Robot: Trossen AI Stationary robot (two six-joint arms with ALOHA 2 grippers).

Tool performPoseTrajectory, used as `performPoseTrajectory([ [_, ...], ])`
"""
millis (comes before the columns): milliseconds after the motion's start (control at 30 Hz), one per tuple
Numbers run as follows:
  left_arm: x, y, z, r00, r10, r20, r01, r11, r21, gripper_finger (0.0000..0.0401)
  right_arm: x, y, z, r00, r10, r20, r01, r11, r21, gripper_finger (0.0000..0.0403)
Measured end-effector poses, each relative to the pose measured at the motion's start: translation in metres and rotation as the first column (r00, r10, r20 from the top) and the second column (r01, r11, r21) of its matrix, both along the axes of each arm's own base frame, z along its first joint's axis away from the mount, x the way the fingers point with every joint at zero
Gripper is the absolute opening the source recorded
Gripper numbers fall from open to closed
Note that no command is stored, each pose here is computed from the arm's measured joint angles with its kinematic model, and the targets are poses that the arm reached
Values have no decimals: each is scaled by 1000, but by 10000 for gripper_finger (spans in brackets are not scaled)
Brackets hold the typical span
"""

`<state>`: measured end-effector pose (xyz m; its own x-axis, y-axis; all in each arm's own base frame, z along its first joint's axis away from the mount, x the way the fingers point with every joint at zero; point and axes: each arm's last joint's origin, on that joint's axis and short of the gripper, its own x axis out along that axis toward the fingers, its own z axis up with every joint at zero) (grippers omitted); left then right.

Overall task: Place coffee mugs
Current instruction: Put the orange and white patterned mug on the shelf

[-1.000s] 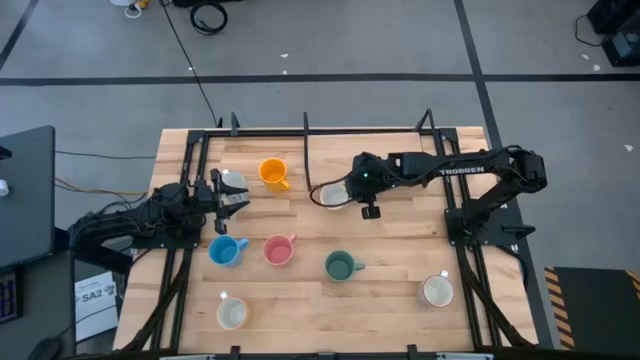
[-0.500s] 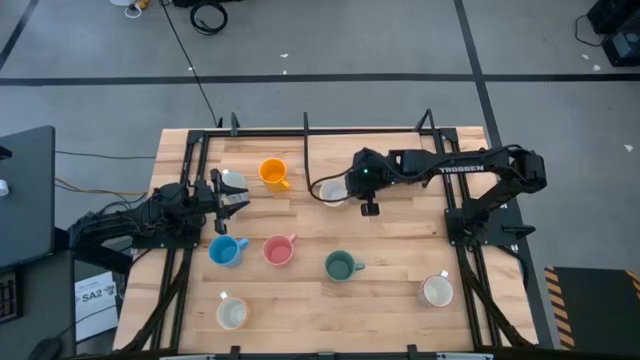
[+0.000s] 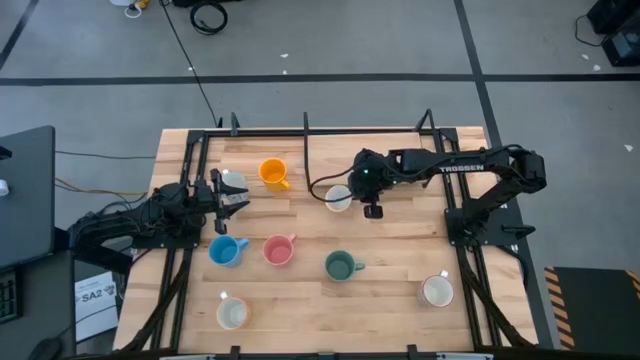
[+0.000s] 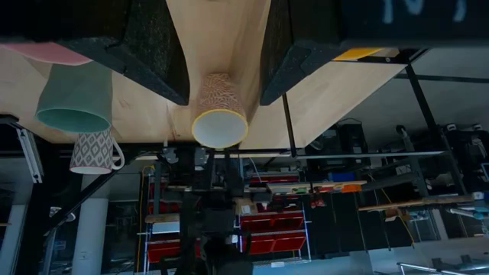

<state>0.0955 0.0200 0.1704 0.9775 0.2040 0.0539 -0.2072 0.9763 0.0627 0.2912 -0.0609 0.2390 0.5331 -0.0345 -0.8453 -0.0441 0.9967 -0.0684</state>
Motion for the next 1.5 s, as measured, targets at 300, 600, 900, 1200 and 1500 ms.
performPoseTrajectory([
  [300,0,0,0,1000,0,0,0,1000,0,167,2,0,2,1000,3,29,-2,1000,-6,82],
  [600,0,0,0,1000,0,0,0,1000,0,167,8,-1,19,997,17,69,-15,1000,-26,82],
  [900,0,0,0,1000,0,0,0,1000,0,167,14,-15,55,986,10,164,6,996,-94,82],
  [1200,0,0,0,1000,0,0,0,1000,0,167,8,-52,63,973,-76,218,111,982,-151,82],
  [1500,0,0,0,1000,0,0,0,1000,0,167,6,-68,63,949,-112,295,158,978,-138,66],
])
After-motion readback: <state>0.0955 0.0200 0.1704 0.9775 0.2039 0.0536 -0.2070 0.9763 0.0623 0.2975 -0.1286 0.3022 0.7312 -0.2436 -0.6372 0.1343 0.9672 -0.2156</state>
